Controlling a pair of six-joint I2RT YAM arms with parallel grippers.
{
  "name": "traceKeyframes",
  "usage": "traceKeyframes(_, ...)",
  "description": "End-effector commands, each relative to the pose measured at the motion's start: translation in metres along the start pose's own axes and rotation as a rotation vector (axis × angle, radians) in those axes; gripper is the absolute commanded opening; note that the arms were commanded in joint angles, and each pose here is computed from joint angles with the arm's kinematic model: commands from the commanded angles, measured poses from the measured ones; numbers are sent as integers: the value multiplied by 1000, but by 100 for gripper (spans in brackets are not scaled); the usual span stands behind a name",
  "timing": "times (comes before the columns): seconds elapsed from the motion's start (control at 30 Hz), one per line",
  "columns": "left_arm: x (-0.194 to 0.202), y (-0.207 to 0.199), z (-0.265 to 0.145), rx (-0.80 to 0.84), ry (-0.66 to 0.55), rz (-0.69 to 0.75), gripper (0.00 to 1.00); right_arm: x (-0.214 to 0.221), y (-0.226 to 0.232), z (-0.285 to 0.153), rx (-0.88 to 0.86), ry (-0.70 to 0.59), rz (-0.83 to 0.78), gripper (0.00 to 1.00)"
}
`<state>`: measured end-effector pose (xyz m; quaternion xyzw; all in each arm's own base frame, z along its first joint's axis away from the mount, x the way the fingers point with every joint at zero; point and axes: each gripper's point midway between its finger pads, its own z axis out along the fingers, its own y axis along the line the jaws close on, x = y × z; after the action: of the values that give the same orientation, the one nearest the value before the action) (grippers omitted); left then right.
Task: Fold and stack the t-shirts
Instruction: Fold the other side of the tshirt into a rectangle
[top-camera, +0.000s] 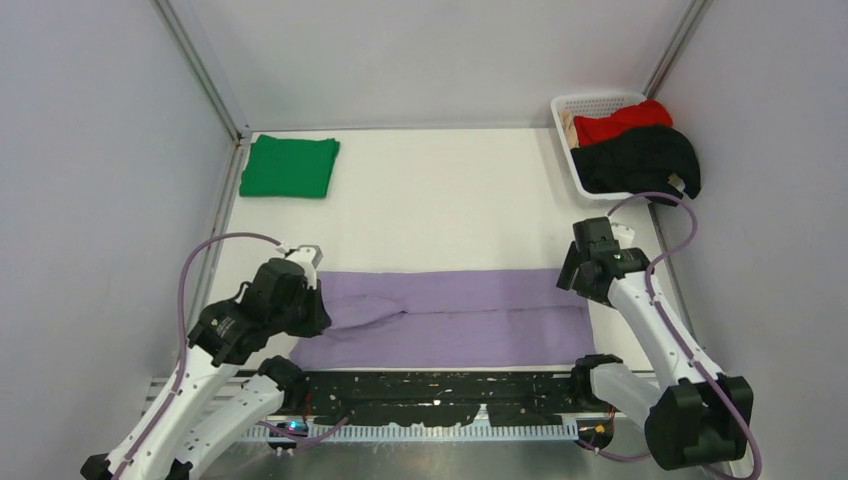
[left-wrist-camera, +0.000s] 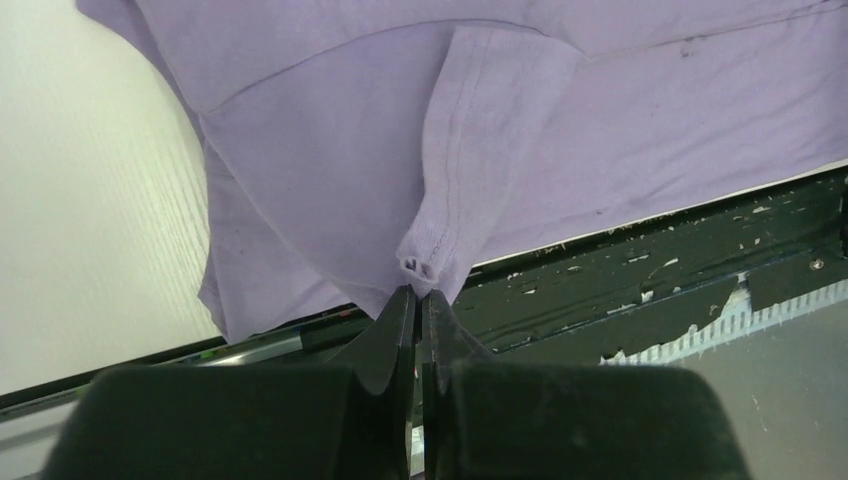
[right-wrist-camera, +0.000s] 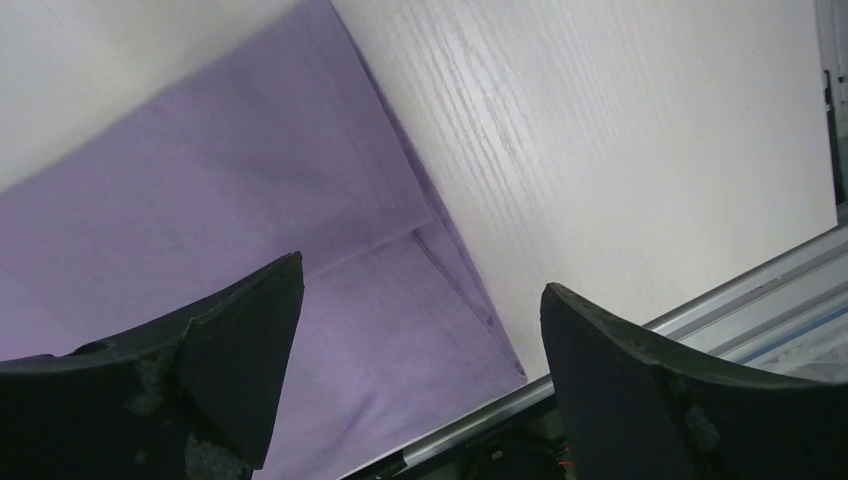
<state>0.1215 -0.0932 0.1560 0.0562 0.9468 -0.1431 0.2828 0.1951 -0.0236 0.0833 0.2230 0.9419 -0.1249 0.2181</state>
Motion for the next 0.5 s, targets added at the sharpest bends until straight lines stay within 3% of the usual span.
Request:
traceKeyframes(0.0,5,-11,-2,62,14,-21,0,-29,-9,-26,-3,-154,78,98)
traceKeyframes(0.13,14,-26,9,148,53,-49,0,-46,9,-36,-119,-219,91,99)
traceKeyframes(0.33,77,-5,17,20,339,-159,1,-50,18,-40,-165,-221,64,99)
traceKeyframes(0.37,86,0,15,-15,380,-175,9,-49,18,-39,-164,-217,58,99)
traceKeyframes(0.4,93,5,13,-47,409,-182,25,-48,19,-38,-171,-213,54,99)
traceKeyframes(0.47,98,10,11,-76,419,-195,75,-47,21,-36,-176,-206,49,99)
